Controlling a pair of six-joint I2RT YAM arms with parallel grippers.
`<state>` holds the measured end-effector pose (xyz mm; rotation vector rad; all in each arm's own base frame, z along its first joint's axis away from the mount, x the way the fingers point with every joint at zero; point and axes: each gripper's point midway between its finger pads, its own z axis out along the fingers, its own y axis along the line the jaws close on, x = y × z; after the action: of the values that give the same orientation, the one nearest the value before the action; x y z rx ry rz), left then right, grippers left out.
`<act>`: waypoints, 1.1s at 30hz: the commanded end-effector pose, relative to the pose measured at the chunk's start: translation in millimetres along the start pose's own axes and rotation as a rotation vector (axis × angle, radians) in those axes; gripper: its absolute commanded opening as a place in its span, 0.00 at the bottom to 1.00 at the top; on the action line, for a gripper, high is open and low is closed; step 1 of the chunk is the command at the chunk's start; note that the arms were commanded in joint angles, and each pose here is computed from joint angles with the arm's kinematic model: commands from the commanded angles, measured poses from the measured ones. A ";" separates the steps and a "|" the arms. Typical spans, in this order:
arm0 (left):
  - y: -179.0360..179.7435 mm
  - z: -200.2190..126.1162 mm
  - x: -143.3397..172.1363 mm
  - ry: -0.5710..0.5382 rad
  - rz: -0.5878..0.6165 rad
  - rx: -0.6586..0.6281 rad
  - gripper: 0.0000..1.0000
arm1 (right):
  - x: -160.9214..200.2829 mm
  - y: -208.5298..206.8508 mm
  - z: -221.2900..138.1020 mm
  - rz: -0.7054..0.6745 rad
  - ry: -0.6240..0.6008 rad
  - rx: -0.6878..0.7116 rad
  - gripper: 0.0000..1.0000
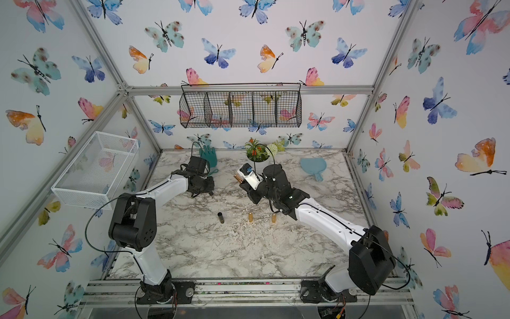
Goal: Open the lipstick cap
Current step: Place the cover at the center of the board.
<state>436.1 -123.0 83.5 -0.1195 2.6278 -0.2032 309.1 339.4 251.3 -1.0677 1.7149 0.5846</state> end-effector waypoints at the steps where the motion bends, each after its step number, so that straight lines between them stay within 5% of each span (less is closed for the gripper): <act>1: 7.0 10.7 0.6 -0.015 0.016 -0.052 0.00 | -7.4 -1.2 -3.8 0.006 -0.027 0.016 0.03; 14: 13.1 37.6 22.0 0.037 0.045 -0.094 0.00 | -1.8 -3.2 0.9 0.015 -0.006 0.023 0.04; 27: 7.1 20.6 14.3 0.024 0.064 -0.102 0.56 | -2.1 -4.2 -3.2 0.015 -0.004 0.034 0.05; 33: -10.3 -22.6 -11.2 -0.009 0.044 -0.019 0.61 | -0.6 -4.1 -1.9 0.027 -0.012 0.035 0.05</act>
<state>435.6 -123.5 61.8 -0.0730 2.6722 -0.0762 311.7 337.0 248.9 -1.0466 1.7326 0.5715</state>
